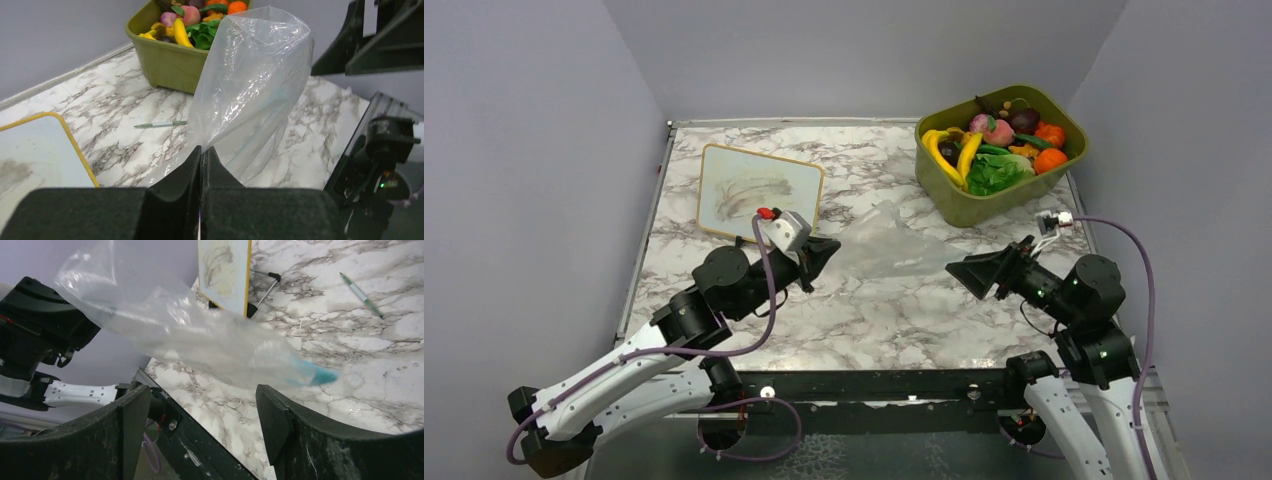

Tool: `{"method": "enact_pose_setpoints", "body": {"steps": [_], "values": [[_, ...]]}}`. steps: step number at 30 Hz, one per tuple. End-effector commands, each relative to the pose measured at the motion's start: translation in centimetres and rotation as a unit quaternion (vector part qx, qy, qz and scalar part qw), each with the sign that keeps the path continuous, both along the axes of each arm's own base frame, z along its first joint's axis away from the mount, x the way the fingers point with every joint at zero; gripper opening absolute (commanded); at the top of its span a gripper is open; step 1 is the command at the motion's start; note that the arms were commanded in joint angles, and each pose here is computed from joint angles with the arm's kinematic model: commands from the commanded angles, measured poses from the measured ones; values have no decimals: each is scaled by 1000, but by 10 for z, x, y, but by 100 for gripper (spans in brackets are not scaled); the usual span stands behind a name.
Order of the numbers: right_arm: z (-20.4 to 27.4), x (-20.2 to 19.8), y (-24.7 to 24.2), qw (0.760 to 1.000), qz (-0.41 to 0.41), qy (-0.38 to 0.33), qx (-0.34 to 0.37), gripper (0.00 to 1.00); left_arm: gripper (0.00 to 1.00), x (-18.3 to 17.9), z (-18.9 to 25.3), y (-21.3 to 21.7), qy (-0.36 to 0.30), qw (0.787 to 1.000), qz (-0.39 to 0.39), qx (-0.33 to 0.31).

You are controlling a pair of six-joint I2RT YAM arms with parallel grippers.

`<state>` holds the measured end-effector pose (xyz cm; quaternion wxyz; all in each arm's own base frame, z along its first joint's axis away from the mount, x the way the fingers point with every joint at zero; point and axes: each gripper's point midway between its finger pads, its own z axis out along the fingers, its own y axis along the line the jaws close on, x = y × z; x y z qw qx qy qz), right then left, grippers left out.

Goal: Place the food in the zip-top bag and seal the zipper
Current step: Open the zipper of the food storage bag.

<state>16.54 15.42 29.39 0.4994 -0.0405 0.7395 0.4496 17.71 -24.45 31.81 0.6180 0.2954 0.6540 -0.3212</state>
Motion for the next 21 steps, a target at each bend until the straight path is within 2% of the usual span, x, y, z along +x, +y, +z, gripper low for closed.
{"method": "enact_pose_setpoints", "body": {"steps": [1,6,9,12,15,18,21], "values": [[4,-8,12,998,34,18,58,77,0,12,36,25,52,988,90,-111],[-17,-8,19,991,43,65,113,70,0,15,54,41,99,972,134,-162],[-20,-5,25,985,60,65,148,62,0,13,69,52,130,958,156,-204],[-23,1,30,984,77,53,151,53,0,7,85,57,152,946,154,-242],[-16,5,36,984,112,8,136,51,0,0,95,58,168,939,138,-267],[-4,7,42,980,151,-75,109,51,0,-7,103,55,187,931,118,-289],[-5,20,42,980,139,-119,82,52,0,-15,113,51,201,925,92,-311]]}}
